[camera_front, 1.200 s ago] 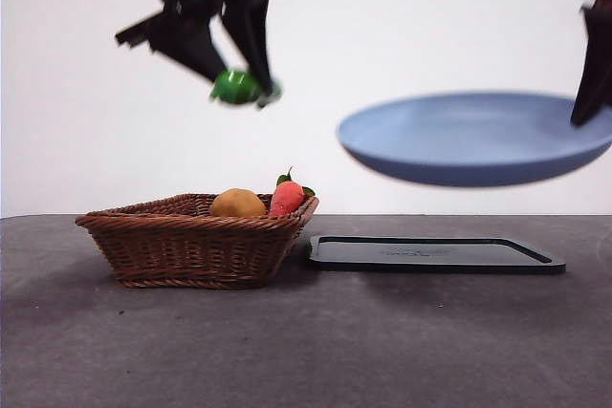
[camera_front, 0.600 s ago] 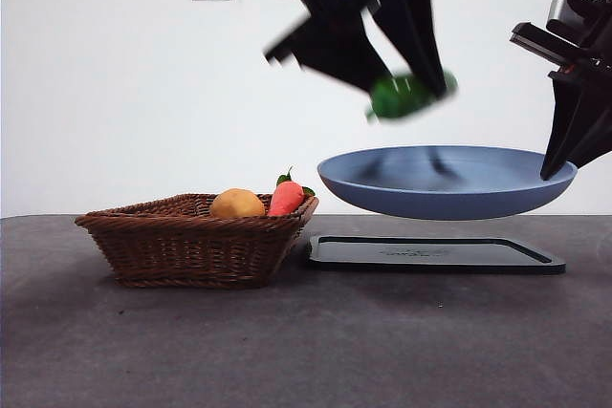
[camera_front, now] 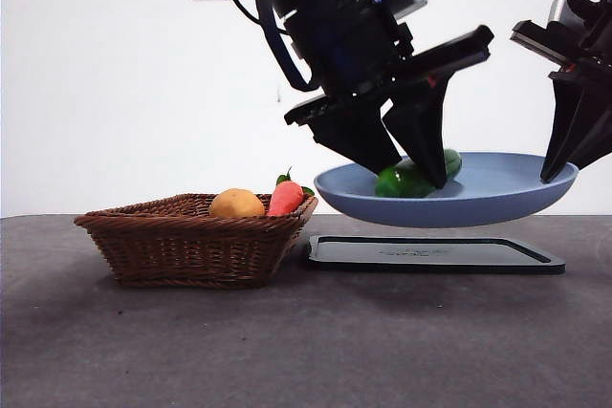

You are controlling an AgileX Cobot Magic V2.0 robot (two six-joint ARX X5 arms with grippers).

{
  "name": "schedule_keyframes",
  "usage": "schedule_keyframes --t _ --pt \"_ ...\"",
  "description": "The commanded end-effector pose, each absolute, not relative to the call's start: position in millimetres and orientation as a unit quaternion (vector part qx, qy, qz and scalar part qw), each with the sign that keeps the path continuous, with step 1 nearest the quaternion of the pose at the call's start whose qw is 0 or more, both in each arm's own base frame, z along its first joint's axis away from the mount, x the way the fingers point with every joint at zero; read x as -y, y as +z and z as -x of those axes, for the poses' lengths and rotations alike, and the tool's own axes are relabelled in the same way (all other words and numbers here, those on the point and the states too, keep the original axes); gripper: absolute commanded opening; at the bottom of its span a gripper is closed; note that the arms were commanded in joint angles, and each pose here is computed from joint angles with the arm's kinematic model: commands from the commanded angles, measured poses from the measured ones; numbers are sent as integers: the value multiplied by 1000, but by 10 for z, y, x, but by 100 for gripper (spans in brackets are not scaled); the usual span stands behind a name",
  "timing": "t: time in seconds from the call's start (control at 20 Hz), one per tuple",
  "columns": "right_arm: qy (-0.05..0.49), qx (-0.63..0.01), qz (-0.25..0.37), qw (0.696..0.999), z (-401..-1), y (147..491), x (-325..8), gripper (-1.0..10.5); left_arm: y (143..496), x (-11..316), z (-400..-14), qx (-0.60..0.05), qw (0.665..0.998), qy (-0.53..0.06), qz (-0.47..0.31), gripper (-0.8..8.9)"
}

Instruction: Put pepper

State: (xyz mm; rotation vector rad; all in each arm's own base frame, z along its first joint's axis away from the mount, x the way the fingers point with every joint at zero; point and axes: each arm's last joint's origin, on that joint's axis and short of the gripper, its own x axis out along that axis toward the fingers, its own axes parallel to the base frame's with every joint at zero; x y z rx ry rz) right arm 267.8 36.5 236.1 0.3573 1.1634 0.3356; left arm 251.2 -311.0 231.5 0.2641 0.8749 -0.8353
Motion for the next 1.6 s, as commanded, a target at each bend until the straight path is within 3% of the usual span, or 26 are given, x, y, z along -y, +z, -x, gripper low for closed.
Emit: schedule_keyframes --t 0.05,0.45,0.75,1.1,1.25,1.6 --pt "160 -539 -173 808 -2714 2387 -379 6 2308 3188 -2495 -406 810 -402 -131 175" --pt "150 -560 -179 794 -2673 2367 -374 6 2388 3143 -2460 -408 810 -400 -131 265" --pt "129 -571 -204 784 -2659 2361 -372 5 2843 2926 -2293 -383 822 -405 -120 275" --pt "101 -522 -246 811 -2816 2395 -350 5 3734 2333 -1835 -288 856 -419 -90 275" --pt "87 -523 -254 809 -3006 2352 -295 5 4057 2005 -1593 -238 878 -408 -77 275" --pt "61 -532 -269 800 -3598 2131 -149 5 4449 1385 -1110 -169 896 -407 -45 275"
